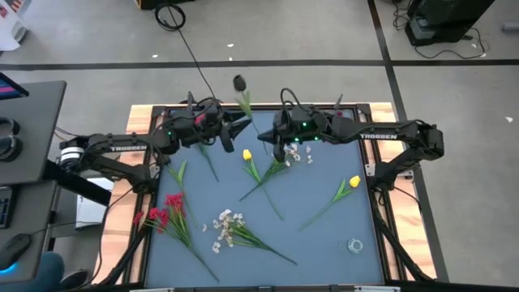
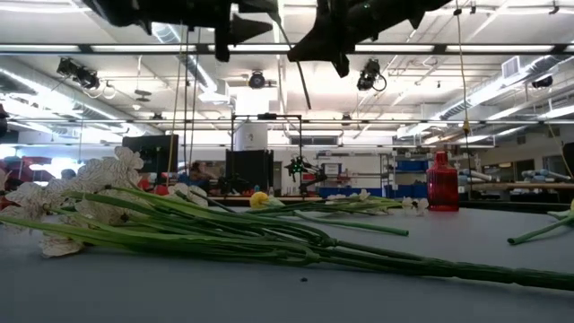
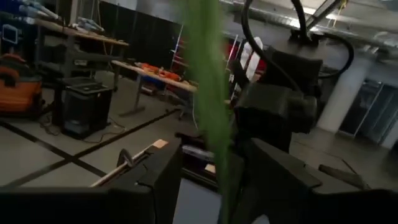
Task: Sort flowers into vase by color
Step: Put the right black tulip into the red glass vase
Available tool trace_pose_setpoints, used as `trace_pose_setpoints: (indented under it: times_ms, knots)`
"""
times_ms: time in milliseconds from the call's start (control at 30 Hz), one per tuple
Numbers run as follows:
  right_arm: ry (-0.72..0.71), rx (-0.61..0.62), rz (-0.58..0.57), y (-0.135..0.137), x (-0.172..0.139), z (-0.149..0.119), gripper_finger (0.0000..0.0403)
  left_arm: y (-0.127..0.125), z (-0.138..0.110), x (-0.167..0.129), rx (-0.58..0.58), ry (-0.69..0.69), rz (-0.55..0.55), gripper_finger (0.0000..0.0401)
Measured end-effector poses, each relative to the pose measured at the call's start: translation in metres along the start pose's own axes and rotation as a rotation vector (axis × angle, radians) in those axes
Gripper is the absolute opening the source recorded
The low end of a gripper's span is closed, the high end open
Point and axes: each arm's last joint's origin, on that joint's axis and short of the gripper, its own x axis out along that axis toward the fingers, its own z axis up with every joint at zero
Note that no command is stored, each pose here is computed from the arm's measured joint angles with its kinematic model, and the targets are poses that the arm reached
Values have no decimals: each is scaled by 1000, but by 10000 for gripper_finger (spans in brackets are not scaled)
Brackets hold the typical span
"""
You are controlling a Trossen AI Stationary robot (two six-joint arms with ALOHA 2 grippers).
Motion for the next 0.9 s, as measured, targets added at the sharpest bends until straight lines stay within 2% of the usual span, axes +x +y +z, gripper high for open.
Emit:
trace_pose_setpoints:
  times_ms: [100,200,333,433,467,700,800,900]
  knots:
    - [-7,-3,-4,2,0,0,2,-3,4,7,14,44,-25,191]
    - [-10,-5,-4,4,0,0,2,-5,9,11,15,66,-33,170]
    - [-15,14,-6,4,0,1,16,-5,11,12,15,105,-24,98]
    - [-17,38,-9,3,0,1,55,-5,10,12,14,121,-19,27]
    - [-20,45,-13,2,-2,2,71,-5,9,12,14,130,-16,17]
    - [-105,67,-63,-4,-30,19,163,-4,0,10,57,222,-9,12]
    - [-172,50,-49,-6,-40,29,180,-8,-3,10,88,249,-26,11]
    - [-194,39,38,-8,-37,31,184,-12,-5,9,130,260,-47,10]
